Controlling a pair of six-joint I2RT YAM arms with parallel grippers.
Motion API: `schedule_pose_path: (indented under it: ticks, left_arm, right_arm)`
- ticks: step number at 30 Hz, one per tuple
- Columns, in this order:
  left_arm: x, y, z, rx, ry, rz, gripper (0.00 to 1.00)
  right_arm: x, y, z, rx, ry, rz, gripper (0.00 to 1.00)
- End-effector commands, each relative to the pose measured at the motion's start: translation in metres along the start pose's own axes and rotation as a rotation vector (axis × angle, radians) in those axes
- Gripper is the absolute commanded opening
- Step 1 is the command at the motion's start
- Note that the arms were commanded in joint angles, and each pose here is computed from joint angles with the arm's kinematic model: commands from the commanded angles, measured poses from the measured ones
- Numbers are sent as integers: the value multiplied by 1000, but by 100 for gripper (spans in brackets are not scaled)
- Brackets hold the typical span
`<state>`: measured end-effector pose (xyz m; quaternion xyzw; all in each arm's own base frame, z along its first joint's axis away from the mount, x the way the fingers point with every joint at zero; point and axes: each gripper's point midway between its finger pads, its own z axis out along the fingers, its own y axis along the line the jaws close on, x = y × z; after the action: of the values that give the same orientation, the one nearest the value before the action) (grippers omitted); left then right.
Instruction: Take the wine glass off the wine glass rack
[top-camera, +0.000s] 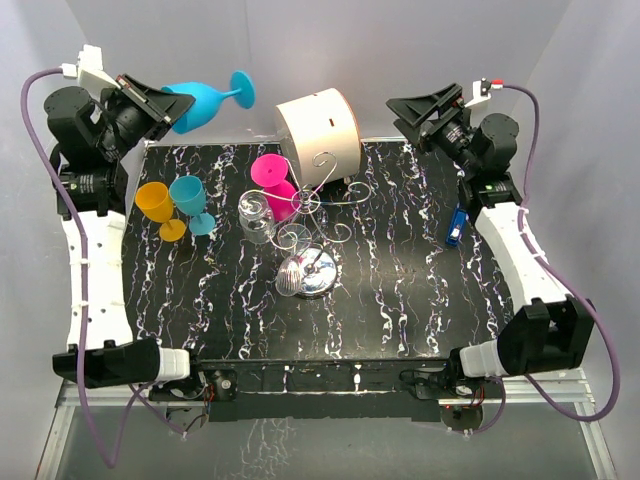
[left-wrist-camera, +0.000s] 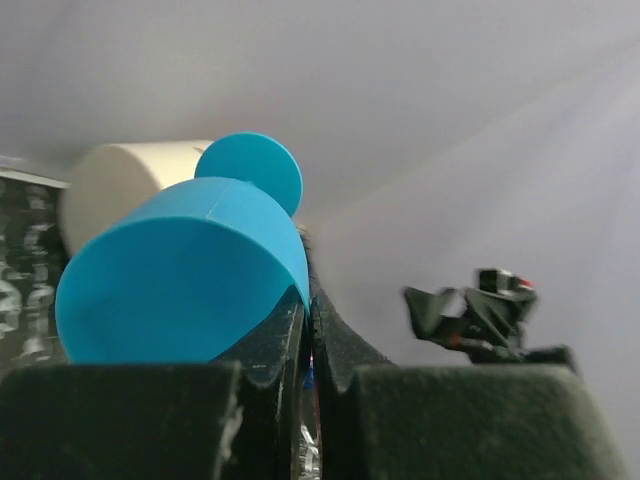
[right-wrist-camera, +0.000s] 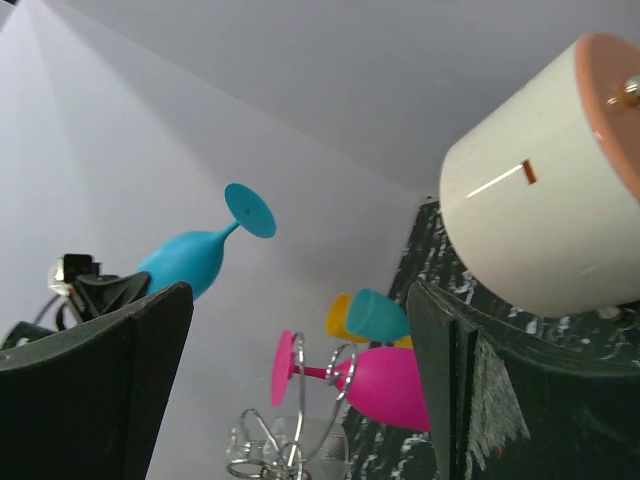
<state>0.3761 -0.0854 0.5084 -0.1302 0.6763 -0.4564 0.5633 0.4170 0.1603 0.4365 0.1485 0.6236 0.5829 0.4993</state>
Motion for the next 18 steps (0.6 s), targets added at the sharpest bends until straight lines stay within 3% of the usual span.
schedule_pose_path:
  ticks: [1,8,18]
  left_arm:
    - [-4,38,-39,-288,-39,223,0]
    - [14,89,-66,-515,17,305,0]
    - [71,130,-127,-752,141,391,0]
  right_arm:
    - [-17,12,-16,72,-62,-267,88]
    - [-24,6,-25,131,-99,-352,88]
    - [-16,-6,-21,140,-61,-327,88]
